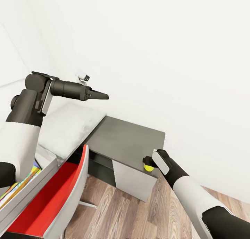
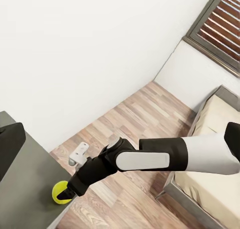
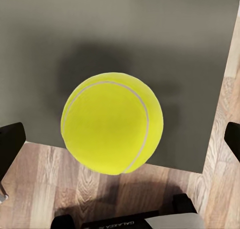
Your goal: Put all the toys in the child's room - the three board games (two on the bed and one on the table), the two jigsaw puzzles on the table, and the tennis ball on the table - inside the toy box on the table in the child's room.
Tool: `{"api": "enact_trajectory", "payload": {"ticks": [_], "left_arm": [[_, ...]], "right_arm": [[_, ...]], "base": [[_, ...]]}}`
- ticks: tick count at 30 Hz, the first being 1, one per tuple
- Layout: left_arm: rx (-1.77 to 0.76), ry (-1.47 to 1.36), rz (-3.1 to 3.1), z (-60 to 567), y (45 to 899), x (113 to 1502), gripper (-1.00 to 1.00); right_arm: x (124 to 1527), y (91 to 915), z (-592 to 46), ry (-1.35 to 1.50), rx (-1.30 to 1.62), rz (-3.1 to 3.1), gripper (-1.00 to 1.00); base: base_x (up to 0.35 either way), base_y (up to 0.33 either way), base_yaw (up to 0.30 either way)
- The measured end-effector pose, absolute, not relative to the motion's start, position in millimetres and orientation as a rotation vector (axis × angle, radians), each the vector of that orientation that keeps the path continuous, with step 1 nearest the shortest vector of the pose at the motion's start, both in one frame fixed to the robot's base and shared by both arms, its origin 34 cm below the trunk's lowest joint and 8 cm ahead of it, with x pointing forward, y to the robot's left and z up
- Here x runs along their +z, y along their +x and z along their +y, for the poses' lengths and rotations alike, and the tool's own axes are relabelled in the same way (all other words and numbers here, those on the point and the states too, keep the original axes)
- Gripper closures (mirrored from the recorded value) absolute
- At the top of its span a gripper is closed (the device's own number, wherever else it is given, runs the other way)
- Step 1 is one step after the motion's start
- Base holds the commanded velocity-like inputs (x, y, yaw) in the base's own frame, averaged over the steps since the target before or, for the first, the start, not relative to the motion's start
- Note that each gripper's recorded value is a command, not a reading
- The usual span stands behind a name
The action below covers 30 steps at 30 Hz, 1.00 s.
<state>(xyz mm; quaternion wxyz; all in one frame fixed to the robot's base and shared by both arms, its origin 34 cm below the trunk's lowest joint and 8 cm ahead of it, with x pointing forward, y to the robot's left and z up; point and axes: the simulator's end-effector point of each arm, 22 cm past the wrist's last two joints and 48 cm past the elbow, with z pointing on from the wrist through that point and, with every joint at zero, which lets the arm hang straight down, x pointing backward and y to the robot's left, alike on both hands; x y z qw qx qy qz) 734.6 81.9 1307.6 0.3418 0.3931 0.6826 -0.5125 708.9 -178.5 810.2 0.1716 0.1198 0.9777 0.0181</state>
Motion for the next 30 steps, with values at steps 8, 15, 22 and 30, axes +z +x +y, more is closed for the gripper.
{"api": "enact_trajectory", "payload": {"ticks": [8,15,22,30], "left_arm": [[-1.342,1.016,1.784,82,738,1300,-1.0],[-1.351,1.012,1.792,81,741,1293,-1.0],[-1.356,1.009,1.799,81,743,1288,-1.0],[-1.357,1.009,1.8,81,744,1287,-1.0]], "right_arm": [[803,707,-178,0.341,0.05,2.787,-1.0],[796,704,-179,0.342,0.047,2.798,-1.0],[793,703,-178,0.344,0.048,2.803,-1.0],[792,704,-177,0.344,0.052,2.803,-1.0]], "base": [[0.0,0.0,0.0],[0.0,0.0,0.0],[0.0,0.0,0.0],[0.0,0.0,0.0]]}}
